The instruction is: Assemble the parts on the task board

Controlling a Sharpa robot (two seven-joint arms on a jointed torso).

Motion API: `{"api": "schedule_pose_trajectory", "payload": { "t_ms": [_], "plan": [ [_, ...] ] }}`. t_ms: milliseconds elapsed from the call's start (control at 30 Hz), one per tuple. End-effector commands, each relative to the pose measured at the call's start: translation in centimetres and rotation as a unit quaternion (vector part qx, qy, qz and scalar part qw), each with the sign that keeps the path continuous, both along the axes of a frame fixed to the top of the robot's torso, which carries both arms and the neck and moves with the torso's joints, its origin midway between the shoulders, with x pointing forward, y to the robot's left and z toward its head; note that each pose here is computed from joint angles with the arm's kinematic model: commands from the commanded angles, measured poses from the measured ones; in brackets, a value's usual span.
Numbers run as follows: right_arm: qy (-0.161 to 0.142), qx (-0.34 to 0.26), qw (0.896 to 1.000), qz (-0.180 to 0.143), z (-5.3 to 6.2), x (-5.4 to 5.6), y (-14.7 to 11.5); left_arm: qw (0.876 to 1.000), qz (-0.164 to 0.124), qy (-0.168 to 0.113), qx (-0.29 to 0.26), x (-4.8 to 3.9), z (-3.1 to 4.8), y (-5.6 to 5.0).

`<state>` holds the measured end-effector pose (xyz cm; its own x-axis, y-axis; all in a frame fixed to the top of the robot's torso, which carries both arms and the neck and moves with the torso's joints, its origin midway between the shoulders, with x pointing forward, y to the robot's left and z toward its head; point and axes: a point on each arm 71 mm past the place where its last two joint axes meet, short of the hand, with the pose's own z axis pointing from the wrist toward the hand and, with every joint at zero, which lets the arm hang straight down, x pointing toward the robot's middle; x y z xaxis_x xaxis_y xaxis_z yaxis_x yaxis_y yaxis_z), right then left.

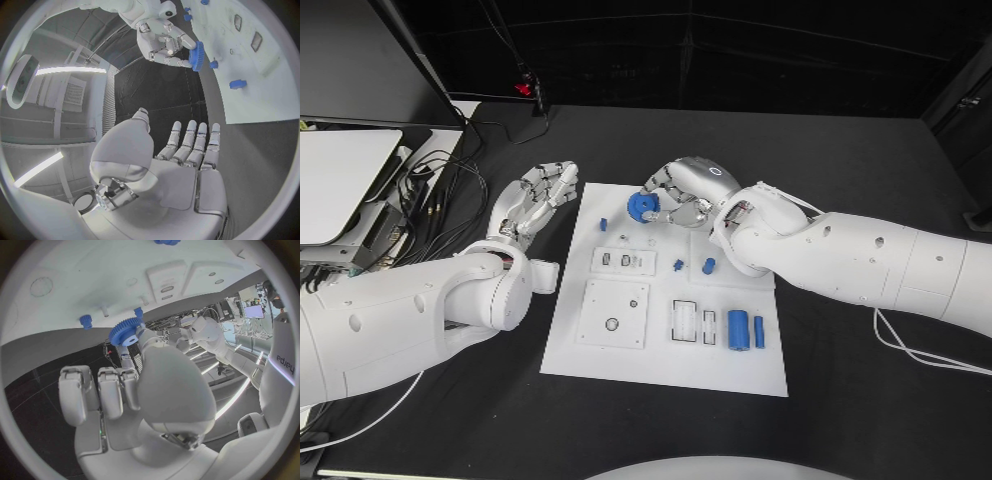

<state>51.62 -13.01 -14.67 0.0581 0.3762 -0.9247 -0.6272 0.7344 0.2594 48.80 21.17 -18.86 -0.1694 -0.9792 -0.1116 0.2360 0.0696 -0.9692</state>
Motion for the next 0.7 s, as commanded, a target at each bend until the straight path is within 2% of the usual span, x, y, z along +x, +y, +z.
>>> {"api": "schedule_pose_trajectory", "payload": {
  "t_ms": [33, 133, 300, 700],
  "plan": [
    [0.009, 0.012, 1.000, -0.011, 0.1, 0.2, -0.2, 0.992, -0.020, -0.122, -0.022, -0.62, 1.74, -0.2],
    [0.029, -0.006, 0.999, -0.023, -0.3, 0.5, -0.3, 0.992, -0.020, -0.122, -0.022, -0.62, 1.74, -0.2],
    [0.046, -0.024, 0.998, -0.032, -0.7, 0.8, -0.3, 0.992, -0.020, -0.122, -0.022, -0.63, 1.74, -0.2],
    [0.063, -0.052, 0.996, -0.049, -1.3, 1.6, 0.2, 0.992, -0.020, -0.122, -0.022, -0.65, 1.75, -0.2]
  ]
}}
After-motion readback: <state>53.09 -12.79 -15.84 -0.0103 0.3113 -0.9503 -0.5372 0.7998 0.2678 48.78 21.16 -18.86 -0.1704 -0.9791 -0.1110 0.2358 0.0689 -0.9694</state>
